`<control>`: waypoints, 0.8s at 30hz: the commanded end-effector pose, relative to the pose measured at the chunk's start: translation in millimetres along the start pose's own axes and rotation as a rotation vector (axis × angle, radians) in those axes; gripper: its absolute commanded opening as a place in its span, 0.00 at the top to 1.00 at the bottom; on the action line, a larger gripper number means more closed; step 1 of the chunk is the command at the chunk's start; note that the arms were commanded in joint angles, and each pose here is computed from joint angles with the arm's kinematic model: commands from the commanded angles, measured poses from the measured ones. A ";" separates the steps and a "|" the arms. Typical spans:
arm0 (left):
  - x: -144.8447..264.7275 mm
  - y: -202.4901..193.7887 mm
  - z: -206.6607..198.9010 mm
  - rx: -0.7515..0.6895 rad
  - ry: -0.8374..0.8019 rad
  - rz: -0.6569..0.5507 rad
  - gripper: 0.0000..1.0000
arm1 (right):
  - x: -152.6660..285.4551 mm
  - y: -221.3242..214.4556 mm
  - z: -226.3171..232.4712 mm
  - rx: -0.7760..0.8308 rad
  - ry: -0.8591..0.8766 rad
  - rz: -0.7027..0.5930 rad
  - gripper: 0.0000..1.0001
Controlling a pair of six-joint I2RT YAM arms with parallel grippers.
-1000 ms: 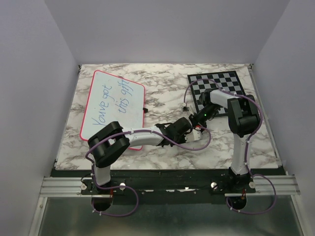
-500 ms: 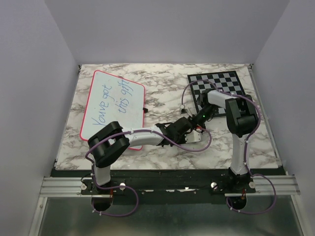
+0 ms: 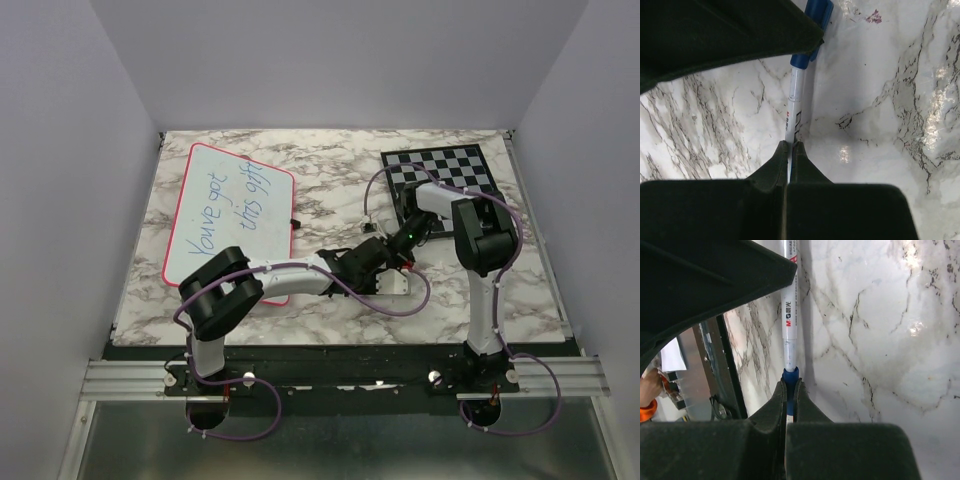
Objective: Write a sentence on the whiteboard
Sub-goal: Insert the whiteboard marker without the cap into the pen cap.
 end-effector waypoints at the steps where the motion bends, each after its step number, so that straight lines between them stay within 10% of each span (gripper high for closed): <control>1: -6.5 13.6 3.2 -0.106 -0.052 -0.036 1.00 | -7.0 5.3 3.1 0.020 0.061 0.001 0.99; 24: -26.2 49.6 3.3 -0.091 -0.119 -0.154 1.00 | -10.0 20.6 -11.1 -0.008 0.046 -0.016 0.99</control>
Point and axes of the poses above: each gripper's point midway between its finger pads, its own x axis back along the fingers, its own z axis along the line the jaws close on, y = z × x, the point moved 7 cm from there along x, back along the fingers, and after that the axes turned 8 degrees about x, right-handed, at the moved point
